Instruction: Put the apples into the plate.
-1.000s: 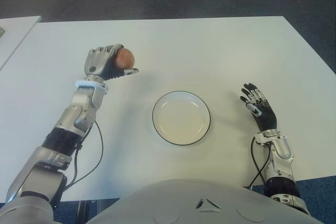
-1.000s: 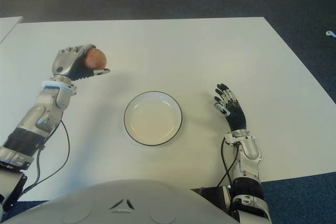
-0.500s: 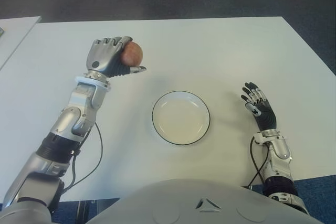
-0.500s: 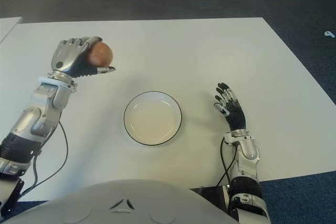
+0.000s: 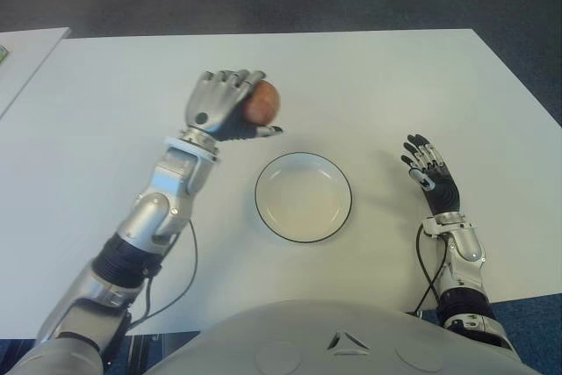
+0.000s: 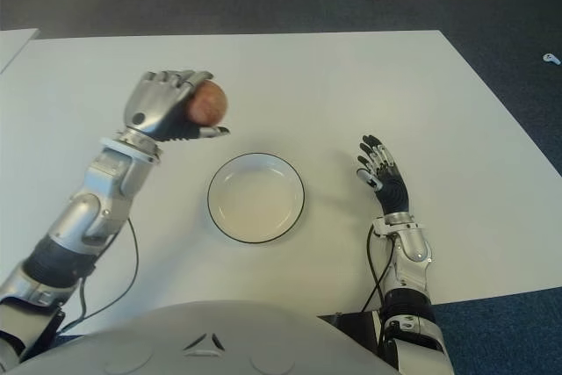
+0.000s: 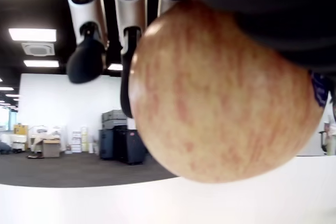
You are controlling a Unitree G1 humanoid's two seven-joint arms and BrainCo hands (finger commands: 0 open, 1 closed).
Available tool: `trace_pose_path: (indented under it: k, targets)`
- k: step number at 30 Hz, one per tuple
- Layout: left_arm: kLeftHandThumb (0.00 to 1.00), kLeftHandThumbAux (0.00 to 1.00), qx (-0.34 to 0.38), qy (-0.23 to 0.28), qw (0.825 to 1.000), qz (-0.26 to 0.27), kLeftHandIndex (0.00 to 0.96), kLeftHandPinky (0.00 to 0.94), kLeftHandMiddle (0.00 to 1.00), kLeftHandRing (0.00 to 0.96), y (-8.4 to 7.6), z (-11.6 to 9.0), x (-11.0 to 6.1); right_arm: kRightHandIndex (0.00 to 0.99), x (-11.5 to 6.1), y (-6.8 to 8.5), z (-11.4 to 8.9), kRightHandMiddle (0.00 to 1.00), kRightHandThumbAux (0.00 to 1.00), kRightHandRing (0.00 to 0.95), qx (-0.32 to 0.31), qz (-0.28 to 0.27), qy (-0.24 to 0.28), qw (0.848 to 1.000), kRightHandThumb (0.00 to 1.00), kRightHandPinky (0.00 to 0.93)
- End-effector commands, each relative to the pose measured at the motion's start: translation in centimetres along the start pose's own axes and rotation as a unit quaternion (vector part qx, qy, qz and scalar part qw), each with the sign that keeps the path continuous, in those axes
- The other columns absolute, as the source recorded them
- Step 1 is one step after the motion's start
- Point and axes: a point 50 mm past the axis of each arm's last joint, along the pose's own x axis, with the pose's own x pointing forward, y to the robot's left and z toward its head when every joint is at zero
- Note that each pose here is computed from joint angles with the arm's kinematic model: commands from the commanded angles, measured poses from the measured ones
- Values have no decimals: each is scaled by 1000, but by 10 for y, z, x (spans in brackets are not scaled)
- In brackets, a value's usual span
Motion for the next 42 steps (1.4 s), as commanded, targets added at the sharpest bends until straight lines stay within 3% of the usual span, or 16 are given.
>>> trace_pose_path:
  k: [1, 9, 17, 26, 42]
  targets:
    - [858, 663, -17, -54, 998, -23, 410, 802, 533, 842, -4, 28, -1, 56, -48, 35, -63, 76, 560, 45, 99, -13, 154, 983, 151, 47]
    - [857, 662, -19, -116, 992, -43, 410, 822, 532, 838, -6, 54, -2, 51, -49, 39, -63, 72, 559, 43, 102, -9, 150, 983, 152, 46]
    - [856, 663, -21, -128, 988, -87, 408, 795, 533, 826, -7, 62, -3, 37, -50, 42, -62, 56, 559, 28, 98, -7, 149, 984, 147, 21]
    - [859, 660, -28, -162, 981, -108, 415, 808, 539, 821, -25, 75, -4, 36, -52, 45, -60, 53, 552, 21, 88, -13, 145, 985, 132, 8]
    - [857, 663, -66, -130, 976, -164, 407, 815, 536, 835, -36, 76, -15, 45, -54, 50, -59, 54, 533, 27, 94, -23, 147, 984, 136, 29]
